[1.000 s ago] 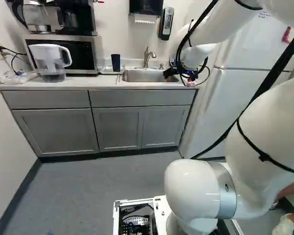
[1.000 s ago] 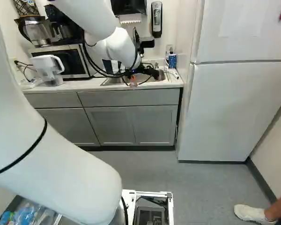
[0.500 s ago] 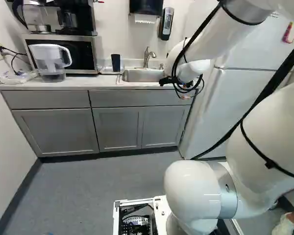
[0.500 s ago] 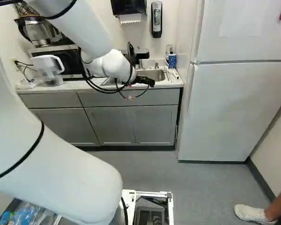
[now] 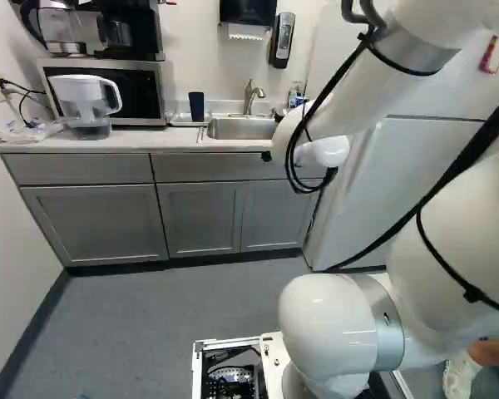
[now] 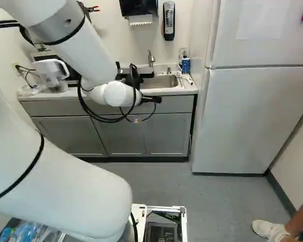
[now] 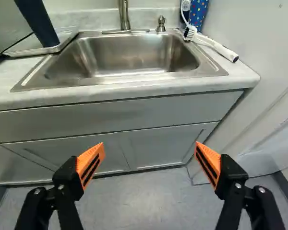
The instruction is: Rinse the cup and place it in the tray
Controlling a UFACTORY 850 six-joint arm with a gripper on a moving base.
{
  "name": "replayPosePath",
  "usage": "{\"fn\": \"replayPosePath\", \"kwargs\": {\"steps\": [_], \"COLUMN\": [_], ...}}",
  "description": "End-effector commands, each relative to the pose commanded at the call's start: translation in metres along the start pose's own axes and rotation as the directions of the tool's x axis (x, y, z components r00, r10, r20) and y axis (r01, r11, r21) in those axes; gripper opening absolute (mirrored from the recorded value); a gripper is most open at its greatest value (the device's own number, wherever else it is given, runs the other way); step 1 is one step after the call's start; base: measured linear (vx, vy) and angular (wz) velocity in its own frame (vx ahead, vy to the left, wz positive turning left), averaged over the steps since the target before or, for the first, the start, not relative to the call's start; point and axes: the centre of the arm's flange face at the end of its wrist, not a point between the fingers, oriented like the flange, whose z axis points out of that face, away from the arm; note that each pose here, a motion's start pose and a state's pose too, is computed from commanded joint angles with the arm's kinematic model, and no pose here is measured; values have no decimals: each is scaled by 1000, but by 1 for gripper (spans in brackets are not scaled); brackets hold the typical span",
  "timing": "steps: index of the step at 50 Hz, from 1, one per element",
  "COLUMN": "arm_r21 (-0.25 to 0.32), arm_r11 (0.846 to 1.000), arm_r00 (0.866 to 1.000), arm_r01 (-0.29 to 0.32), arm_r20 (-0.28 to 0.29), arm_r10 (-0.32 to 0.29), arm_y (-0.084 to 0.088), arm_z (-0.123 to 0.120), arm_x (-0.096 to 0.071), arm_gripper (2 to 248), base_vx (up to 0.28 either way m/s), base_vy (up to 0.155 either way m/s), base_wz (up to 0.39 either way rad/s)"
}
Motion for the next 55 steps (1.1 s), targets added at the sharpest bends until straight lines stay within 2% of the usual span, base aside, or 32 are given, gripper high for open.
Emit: {"fn": "replayPosePath", "kwargs": {"steps": [11, 27, 55], "arm_r21": [18, 41, 69], "arm_r11": [1000, 999, 997], "arm_r00": [999, 996, 990], "arm_r01": [8, 18, 30], "arm_r20": [-38, -83, -138], "arm_r10": [-8, -15, -20], "arm_y": [-7, -15, -22], "arm_z": [-8, -20, -39], "arm_x": [-29, -62, -102], "arm_gripper": [247, 247, 247], "base_vx": [0, 0, 0], "base_vy": [0, 0, 0], "base_wz": [0, 0, 0]}}
